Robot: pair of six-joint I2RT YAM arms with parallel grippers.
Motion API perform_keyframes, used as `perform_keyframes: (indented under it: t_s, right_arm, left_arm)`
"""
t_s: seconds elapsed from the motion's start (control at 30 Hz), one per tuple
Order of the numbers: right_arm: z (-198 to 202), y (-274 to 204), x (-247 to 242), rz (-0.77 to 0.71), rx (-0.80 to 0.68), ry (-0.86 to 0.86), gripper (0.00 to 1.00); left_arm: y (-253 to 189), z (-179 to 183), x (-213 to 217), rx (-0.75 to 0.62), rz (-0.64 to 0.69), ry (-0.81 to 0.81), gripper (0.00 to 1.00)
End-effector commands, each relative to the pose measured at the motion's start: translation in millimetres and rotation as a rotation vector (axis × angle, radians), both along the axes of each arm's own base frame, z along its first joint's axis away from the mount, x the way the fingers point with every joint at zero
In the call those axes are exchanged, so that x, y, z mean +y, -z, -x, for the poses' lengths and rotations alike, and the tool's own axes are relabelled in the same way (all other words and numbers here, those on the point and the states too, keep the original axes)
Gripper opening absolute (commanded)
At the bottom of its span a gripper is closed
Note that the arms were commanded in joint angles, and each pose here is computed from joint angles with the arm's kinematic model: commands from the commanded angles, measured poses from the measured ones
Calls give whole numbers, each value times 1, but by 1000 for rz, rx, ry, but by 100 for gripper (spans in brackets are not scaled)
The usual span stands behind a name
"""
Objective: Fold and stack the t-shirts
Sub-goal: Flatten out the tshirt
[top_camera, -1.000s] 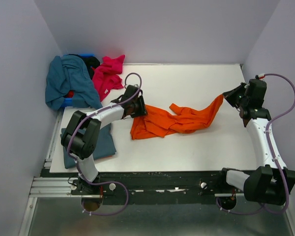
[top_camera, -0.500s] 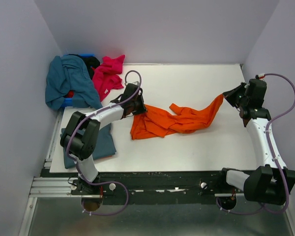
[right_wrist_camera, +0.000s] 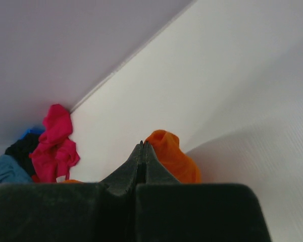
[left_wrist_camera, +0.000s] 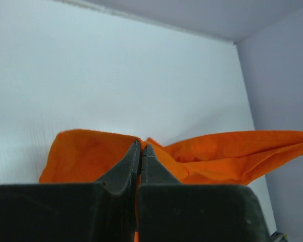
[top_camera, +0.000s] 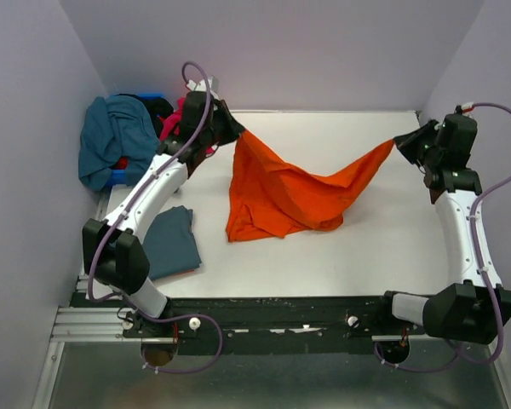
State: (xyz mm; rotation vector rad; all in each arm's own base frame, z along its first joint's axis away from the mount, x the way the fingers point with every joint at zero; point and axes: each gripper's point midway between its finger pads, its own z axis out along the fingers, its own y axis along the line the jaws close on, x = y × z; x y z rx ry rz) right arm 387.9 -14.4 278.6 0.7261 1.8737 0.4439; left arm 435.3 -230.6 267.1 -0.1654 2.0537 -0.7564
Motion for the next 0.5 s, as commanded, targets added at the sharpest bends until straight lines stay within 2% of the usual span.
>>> perform_keyframes:
  t_s: [0.0, 0.2, 0.37, 0.47]
  right_arm:
    - [-16, -55, 7, 5, -80, -68, 1]
    - [-23, -131, 14, 30, -169, -134, 1]
    - [4, -184, 31, 45, -267, -212, 1]
    - [34, -198, 33, 80, -311, -203, 1]
  left_arm:
    - [-79, -13, 28, -130, 4, -62, 0]
    - [-195, -24, 58, -316, 35, -104, 0]
    - [-284, 6, 82, -486, 70, -120, 0]
    - [-319, 38, 99, -571, 84, -136, 0]
